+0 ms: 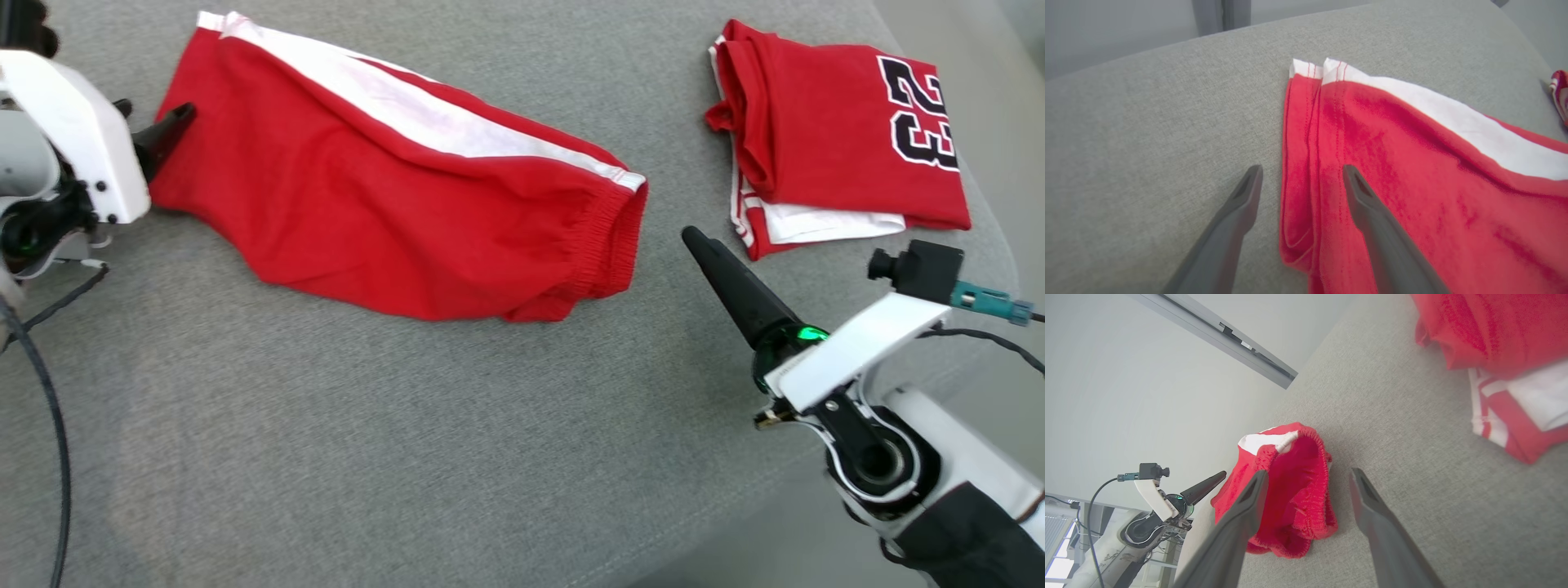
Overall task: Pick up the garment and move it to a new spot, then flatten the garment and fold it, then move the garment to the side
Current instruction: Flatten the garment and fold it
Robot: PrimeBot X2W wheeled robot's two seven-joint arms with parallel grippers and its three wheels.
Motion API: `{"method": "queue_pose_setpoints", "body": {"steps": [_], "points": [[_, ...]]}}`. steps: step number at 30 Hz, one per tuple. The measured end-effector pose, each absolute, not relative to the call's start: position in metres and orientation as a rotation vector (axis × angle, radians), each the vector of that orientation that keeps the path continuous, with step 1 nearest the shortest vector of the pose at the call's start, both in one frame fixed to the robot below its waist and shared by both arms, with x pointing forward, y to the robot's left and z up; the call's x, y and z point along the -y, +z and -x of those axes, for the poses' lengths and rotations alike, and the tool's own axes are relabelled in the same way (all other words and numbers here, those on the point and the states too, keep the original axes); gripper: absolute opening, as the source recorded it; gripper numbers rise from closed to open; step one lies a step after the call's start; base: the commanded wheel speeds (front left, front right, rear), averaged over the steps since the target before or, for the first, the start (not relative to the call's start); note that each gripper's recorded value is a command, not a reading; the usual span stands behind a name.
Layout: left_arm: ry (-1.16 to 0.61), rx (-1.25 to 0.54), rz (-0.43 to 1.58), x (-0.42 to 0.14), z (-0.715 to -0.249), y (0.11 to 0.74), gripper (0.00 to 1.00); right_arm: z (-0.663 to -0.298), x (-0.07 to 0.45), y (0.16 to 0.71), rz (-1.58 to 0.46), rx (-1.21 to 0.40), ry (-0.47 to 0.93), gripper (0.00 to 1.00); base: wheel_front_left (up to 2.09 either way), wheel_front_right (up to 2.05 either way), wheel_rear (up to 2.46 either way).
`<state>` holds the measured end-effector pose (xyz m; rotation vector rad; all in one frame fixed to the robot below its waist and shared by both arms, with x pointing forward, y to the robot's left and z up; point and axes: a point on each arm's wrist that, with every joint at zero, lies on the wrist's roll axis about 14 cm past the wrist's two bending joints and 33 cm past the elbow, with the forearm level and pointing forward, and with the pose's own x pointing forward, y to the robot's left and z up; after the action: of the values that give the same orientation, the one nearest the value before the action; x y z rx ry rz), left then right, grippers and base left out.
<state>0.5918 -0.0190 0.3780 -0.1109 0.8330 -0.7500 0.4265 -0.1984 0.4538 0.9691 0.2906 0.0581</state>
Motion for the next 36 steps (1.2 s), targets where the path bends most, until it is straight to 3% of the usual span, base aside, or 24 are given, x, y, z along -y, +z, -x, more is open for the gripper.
{"method": "queue_pose_setpoints", "body": {"steps": [14,26,27,28,29,30,36], "points": [[-0.745,-0.978,0.159,0.019,-0.589,0.353,1.00,-0.398,0.244,0.477,-0.835,-0.226,0.008,1.00,0.00,0.00,0.00],[-0.780,-1.036,0.116,0.021,-0.580,0.356,0.97,-0.370,0.261,0.463,-0.647,-0.364,0.018,1.00,0.00,0.00,0.00],[-0.783,-1.035,0.114,0.023,-0.580,0.357,0.80,-0.370,0.260,0.463,-0.649,-0.363,0.019,1.00,0.00,0.00,0.00],[-0.783,-1.035,0.114,0.023,-0.580,0.357,0.51,-0.370,0.260,0.463,-0.649,-0.363,0.019,1.00,0.00,0.00,0.00],[-0.785,-1.036,0.112,0.023,-0.579,0.357,0.40,-0.369,0.259,0.463,-0.648,-0.363,0.019,1.00,0.00,0.00,0.00],[-0.789,-1.037,0.108,0.024,-0.578,0.358,0.00,-0.369,0.258,0.462,-0.648,-0.367,0.020,1.00,0.00,0.00,0.00],[-0.816,-1.027,0.119,0.031,-0.570,0.364,0.00,-0.369,0.254,0.463,-0.645,-0.363,0.024,1.00,0.00,0.00,0.00]]}}
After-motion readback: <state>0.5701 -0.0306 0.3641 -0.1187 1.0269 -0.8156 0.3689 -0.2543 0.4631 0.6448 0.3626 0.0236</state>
